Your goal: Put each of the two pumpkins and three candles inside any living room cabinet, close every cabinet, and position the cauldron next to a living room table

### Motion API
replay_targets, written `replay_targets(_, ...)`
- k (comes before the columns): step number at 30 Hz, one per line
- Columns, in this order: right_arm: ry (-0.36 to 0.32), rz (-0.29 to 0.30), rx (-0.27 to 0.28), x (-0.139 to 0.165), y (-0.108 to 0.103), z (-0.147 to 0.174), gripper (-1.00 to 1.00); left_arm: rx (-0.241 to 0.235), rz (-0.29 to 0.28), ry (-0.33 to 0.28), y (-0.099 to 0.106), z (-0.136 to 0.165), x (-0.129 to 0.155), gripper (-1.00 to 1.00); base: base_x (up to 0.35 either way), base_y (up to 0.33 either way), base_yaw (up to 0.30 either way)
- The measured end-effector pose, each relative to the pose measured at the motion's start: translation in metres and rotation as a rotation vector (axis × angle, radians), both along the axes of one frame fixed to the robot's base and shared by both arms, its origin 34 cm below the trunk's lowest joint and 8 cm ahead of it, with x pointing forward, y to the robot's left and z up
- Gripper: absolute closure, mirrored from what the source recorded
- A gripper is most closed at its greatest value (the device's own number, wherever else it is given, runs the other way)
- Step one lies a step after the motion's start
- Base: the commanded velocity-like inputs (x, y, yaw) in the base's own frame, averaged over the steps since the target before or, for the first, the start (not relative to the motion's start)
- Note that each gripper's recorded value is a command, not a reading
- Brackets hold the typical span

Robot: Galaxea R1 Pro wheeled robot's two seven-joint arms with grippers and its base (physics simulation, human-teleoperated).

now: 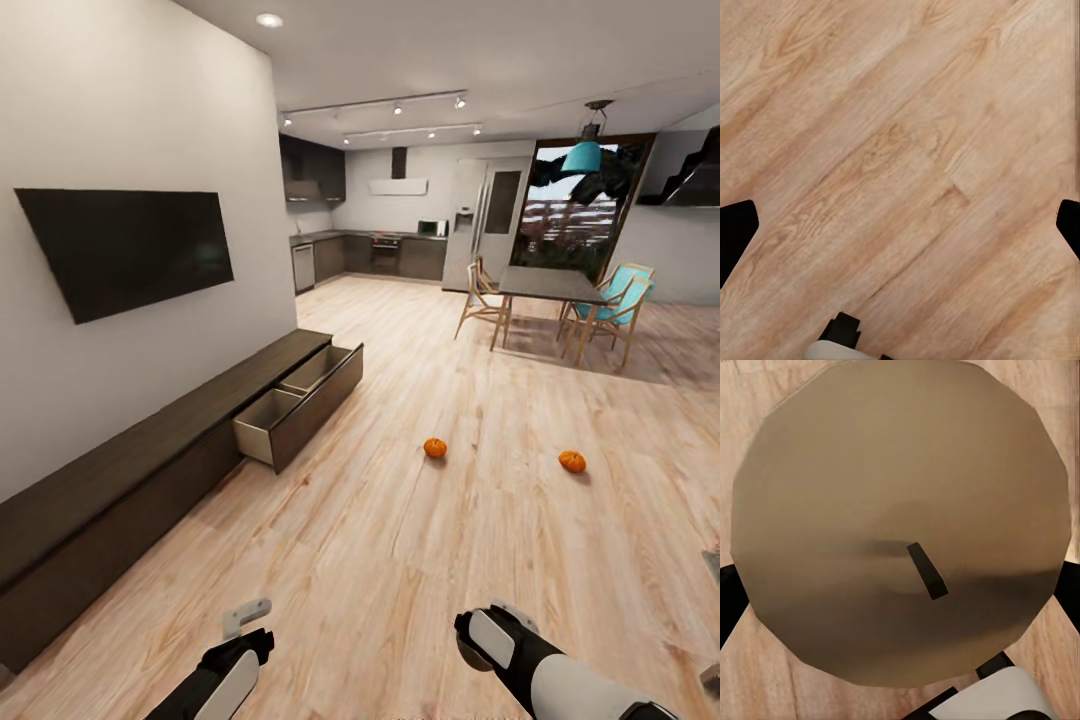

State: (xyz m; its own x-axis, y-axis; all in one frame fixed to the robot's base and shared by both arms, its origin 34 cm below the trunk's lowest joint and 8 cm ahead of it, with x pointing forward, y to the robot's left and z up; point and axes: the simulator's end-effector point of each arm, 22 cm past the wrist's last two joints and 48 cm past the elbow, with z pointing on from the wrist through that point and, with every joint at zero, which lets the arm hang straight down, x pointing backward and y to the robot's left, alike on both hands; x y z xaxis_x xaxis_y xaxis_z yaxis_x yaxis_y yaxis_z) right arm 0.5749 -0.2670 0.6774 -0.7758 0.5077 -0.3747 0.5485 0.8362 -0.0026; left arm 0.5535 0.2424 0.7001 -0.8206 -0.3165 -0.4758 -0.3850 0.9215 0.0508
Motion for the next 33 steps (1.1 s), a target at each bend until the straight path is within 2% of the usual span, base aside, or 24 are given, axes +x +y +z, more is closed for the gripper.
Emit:
replay_targets(10,0.003,-0.005,-0.002,-0.0017,-0.0008,-0.0034,1.0,0.0,0.0,0.008,0.0,-0.0036,-0.0023,-1.0,0.128,-0.088,-0.24)
replay_targets(19,0.005,-0.034,0.031,-0.0061,-0.0004,-0.0078,1.0,0.0,0.0,0.009,0.0,-0.0038,-0.0026,-1.0,0.244,-0.126,-0.262)
replay_targets(33,0.004,-0.038,0.034,-0.006,-0.0004,-0.0077,1.0,0.0,0.0,0.009,0.0,-0.0037,-0.0026,-1.0,0.305,-0.059,-0.058)
